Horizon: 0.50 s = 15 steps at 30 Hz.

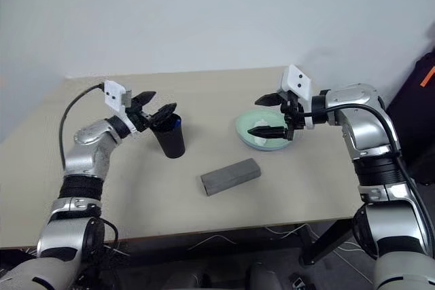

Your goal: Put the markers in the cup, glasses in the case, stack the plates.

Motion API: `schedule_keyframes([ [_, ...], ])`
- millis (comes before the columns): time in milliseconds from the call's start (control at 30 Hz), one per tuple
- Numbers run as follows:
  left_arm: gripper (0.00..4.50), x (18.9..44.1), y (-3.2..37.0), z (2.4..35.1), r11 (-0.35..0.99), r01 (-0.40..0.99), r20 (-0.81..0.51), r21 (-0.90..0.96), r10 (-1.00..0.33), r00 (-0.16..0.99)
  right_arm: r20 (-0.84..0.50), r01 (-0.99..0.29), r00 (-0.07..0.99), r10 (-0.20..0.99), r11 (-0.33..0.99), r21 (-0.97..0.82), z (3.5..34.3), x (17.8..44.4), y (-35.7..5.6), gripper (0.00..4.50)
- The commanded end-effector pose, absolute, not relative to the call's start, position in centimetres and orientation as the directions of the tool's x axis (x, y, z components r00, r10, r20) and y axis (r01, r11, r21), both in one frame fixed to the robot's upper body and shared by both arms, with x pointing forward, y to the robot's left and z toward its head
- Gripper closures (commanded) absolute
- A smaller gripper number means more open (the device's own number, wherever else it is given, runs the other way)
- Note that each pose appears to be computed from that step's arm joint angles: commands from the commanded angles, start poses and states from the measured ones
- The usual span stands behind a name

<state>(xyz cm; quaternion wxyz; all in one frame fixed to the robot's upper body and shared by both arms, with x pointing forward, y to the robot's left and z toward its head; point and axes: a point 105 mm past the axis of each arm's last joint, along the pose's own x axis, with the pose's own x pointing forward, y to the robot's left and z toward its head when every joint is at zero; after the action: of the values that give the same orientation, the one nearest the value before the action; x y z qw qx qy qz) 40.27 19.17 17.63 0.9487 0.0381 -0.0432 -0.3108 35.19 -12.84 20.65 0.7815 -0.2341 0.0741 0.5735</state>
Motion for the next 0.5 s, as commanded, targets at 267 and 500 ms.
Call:
schedule_keyframes([
  [267,0.06,34.0,24.4,20.4,0.77,0.59,0.002,0.243,-0.608,0.794,-0.328,-0.913,0.386,0.862,0.304,-0.273,20.6,36.4,-12.9,0.0],
  [500,0.06,31.9,24.2,19.1,0.788,0.584,-0.028,0.194,-0.591,0.806,-0.301,-0.928,0.355,0.885,0.297,-0.223,19.8,36.7,-11.3,0.0],
])
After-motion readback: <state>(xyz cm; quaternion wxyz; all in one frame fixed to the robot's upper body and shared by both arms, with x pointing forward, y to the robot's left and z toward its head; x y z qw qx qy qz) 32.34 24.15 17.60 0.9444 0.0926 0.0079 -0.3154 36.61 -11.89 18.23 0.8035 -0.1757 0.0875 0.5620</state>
